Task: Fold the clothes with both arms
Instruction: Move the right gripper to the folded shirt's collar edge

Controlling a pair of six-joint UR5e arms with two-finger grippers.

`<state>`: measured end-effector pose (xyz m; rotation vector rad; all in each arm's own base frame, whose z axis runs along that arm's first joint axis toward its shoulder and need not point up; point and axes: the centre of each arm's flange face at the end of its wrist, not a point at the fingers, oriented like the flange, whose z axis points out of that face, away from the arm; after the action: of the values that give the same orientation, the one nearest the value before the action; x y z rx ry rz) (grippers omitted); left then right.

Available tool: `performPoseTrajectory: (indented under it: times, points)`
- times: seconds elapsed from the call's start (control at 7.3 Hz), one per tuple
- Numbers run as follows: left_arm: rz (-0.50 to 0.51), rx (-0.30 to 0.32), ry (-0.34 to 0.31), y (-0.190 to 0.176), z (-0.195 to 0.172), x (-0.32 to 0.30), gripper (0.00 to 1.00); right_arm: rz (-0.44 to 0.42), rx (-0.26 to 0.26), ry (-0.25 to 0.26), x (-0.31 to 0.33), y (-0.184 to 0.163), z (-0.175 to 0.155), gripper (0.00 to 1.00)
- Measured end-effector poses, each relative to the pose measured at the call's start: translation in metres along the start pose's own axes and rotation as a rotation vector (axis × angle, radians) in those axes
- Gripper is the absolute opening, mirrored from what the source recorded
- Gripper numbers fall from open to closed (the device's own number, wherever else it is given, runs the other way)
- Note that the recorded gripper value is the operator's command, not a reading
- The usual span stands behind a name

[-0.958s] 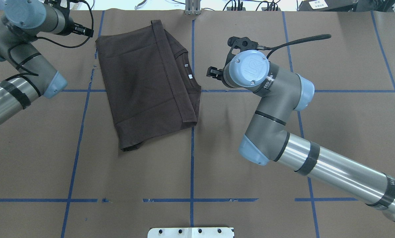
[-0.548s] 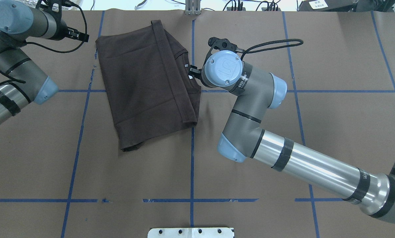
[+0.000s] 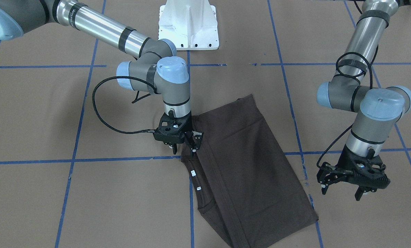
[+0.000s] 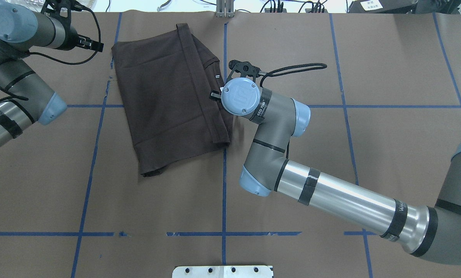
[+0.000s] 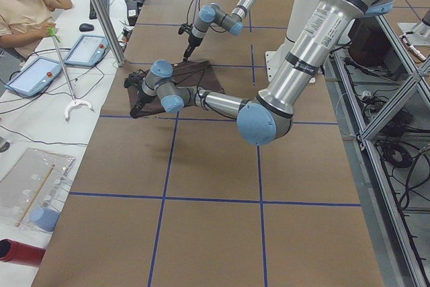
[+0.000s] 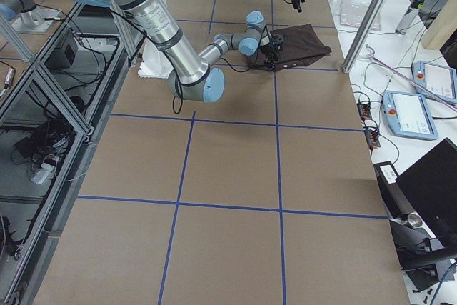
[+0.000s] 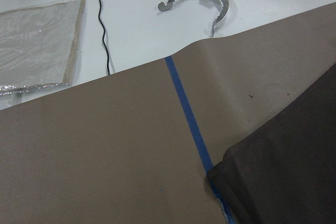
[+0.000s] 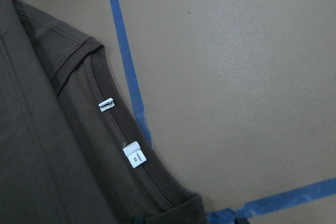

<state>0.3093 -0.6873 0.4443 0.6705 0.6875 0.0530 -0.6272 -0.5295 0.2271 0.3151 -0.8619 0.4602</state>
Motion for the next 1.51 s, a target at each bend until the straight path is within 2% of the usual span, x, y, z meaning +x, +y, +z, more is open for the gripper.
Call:
performPoseTrajectory:
  times: [0.68, 0.82, 0.96, 1.1, 1.51]
  points:
    - [-0.001, -0.003, -0.001, 0.001, 0.001, 0.0, 1.0, -0.014, 0.01, 0.016, 0.001, 0.018, 0.008, 0.55]
    - [0.0, -0.003, -0.001, 0.002, 0.001, 0.0, 1.0, -0.015, 0.013, 0.016, 0.0, 0.021, 0.008, 0.47]
    - [0.0, -0.004, -0.001, 0.002, 0.002, 0.0, 1.0, -0.015, 0.015, 0.016, -0.001, 0.023, 0.008, 0.12]
    - [0.0, -0.004, -0.001, 0.002, 0.002, 0.0, 1.0, -0.014, 0.016, 0.014, -0.002, 0.025, 0.008, 0.0]
    - [-0.003, -0.004, 0.0, 0.003, 0.003, 0.001, 1.0, -0.014, 0.015, 0.02, -0.003, 0.029, 0.008, 0.0]
